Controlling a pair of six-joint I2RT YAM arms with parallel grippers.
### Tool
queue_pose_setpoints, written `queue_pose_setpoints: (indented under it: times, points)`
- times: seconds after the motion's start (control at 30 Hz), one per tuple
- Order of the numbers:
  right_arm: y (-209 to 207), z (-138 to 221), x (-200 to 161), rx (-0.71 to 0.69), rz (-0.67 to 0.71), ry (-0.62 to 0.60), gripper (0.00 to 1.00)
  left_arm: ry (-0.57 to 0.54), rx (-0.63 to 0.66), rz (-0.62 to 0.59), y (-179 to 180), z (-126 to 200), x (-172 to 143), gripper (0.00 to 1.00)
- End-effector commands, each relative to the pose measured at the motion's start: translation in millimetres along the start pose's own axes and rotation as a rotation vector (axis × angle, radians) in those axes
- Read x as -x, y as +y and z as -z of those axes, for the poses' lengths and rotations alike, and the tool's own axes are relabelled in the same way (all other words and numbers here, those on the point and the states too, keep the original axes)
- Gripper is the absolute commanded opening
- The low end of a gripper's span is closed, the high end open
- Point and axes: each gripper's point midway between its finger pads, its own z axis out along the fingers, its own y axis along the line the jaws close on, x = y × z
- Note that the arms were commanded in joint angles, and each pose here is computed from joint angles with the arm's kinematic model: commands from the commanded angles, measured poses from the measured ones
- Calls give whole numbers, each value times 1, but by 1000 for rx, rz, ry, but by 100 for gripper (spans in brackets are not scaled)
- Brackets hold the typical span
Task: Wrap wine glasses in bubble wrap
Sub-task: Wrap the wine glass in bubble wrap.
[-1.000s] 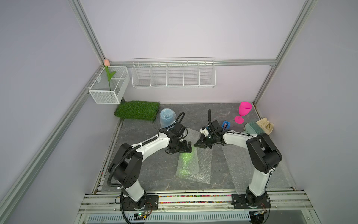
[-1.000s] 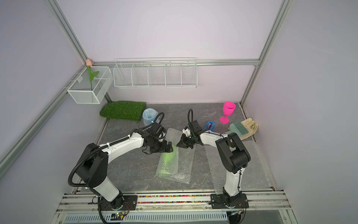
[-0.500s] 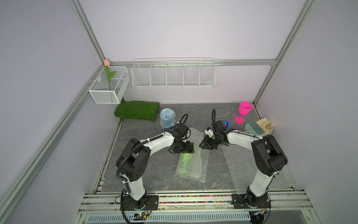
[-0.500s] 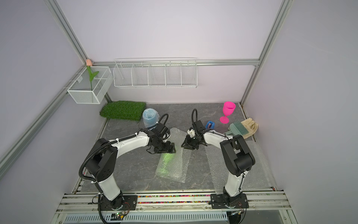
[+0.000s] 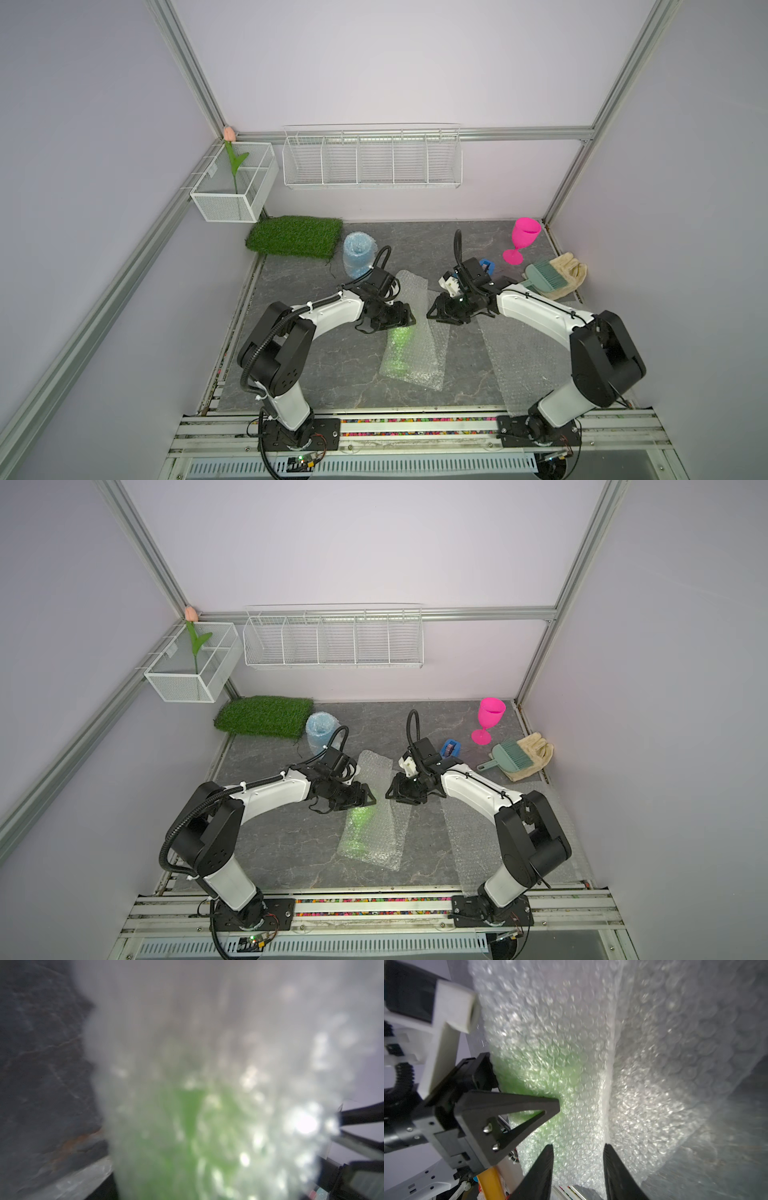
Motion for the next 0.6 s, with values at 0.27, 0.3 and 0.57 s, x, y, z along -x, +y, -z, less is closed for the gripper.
queue_pose_setpoints:
  times: [0.27, 0.3, 0.57]
  points:
    - [-24, -44, -35, -35, -92, 108, 40, -60, -78, 78, 24, 31, -3, 68]
    - [-25, -51, -37, -21, -99, 126, 38, -53, -82, 78, 25, 30, -5, 68]
    - [-63, -63, -37, -161, -101, 156, 27, -41, -108, 69, 21, 40, -15, 64]
